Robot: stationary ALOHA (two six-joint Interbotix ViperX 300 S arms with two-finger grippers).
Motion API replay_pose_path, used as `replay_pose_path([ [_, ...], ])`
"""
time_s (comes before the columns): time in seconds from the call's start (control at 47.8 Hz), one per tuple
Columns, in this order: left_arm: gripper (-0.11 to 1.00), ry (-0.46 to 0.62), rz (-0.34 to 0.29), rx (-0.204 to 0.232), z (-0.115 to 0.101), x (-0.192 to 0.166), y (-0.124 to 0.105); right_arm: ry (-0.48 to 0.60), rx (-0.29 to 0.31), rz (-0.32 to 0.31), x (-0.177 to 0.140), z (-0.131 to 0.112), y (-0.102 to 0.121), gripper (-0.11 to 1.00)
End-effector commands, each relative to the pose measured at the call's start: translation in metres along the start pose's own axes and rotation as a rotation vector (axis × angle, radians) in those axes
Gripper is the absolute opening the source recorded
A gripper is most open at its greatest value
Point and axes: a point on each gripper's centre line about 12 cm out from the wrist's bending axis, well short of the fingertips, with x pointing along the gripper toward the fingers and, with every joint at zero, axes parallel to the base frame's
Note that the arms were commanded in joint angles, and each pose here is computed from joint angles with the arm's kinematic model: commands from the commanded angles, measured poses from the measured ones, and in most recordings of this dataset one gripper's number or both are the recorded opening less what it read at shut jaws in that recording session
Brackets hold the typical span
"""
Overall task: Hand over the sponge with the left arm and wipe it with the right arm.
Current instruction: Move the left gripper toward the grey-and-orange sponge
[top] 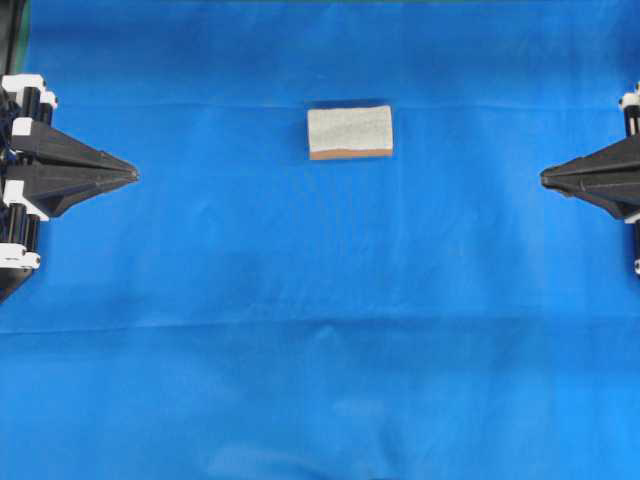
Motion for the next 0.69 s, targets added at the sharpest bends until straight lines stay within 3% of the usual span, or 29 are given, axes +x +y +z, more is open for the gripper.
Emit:
replay_pose_path([
  [0.0, 0.00, 0.006, 0.016, -0.024, 0.000, 0.005, 0.003, -0.017, -0.003, -0.003, 0.002, 0.006, -0.001, 0.02],
  [0.314, 0.00, 0.079, 0.103, 0.023, -0.013, 0.022, 0.022, 0.017, 0.003, -0.007, 0.003, 0.003, -0.001, 0.02],
  [0.67, 0.04, 0.298, 0.240, 0.006, -0.055, 0.079, 0.068, 0.020, 0.007, -0.012, 0.003, 0.002, -0.002, 0.02],
])
